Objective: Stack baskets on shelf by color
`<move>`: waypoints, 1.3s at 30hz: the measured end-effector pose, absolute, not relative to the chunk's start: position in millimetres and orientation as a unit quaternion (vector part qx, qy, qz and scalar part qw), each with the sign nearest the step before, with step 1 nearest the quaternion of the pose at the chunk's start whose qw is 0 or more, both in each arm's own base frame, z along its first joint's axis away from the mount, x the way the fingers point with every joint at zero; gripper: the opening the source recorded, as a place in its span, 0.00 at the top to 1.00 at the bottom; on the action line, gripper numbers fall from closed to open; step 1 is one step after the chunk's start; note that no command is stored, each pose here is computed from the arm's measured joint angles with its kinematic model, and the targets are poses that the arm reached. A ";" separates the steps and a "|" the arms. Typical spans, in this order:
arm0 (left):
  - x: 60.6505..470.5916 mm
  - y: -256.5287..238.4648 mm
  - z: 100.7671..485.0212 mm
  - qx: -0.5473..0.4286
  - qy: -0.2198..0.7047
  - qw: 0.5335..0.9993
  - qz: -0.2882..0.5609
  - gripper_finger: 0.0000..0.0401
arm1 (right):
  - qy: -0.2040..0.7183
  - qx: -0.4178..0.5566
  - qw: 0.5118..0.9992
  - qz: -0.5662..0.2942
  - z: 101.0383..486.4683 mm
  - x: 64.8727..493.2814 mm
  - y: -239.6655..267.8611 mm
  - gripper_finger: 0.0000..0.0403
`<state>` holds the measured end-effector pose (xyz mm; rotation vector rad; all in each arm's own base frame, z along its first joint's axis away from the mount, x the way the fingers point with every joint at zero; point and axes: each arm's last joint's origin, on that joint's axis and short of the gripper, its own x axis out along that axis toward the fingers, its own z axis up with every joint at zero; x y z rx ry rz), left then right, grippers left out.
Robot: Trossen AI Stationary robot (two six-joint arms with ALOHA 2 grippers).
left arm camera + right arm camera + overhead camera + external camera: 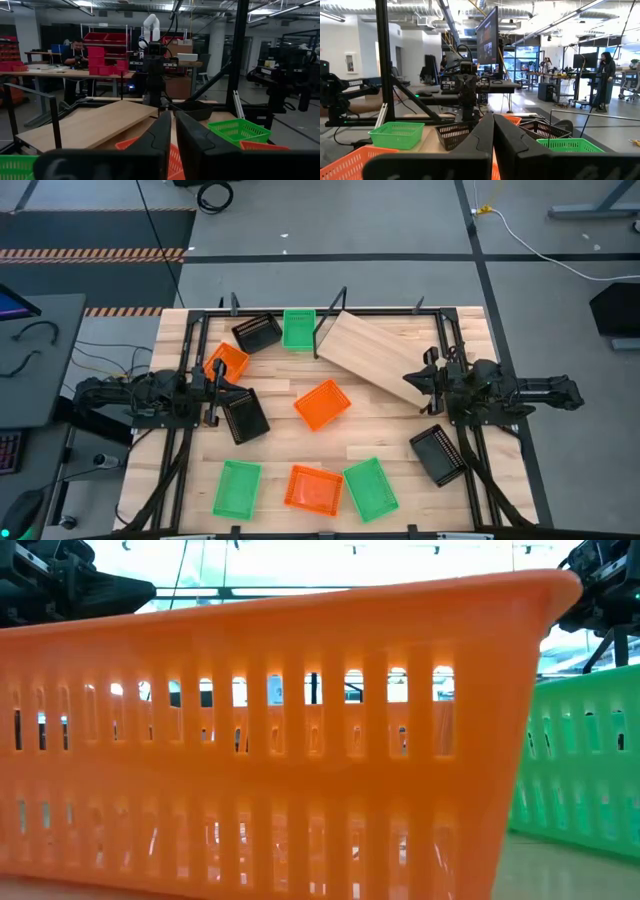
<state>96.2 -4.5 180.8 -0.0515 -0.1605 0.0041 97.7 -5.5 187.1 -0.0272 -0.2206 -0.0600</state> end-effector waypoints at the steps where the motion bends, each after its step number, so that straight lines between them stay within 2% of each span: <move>1: 96.3 -4.4 180.8 -0.026 -0.080 0.996 0.002 0.90 | -0.110 -0.013 0.993 -0.030 187.2 97.7 -5.4 0.97; 14: 96.3 -4.4 180.7 -0.026 -0.080 0.996 0.002 0.93 | -0.110 -0.013 0.993 -0.030 187.1 97.7 -5.4 0.97; 39: 96.2 -4.5 180.9 -0.026 -0.081 0.996 0.002 0.92 | -0.114 -0.025 0.993 -0.033 188.0 97.5 -5.5 0.97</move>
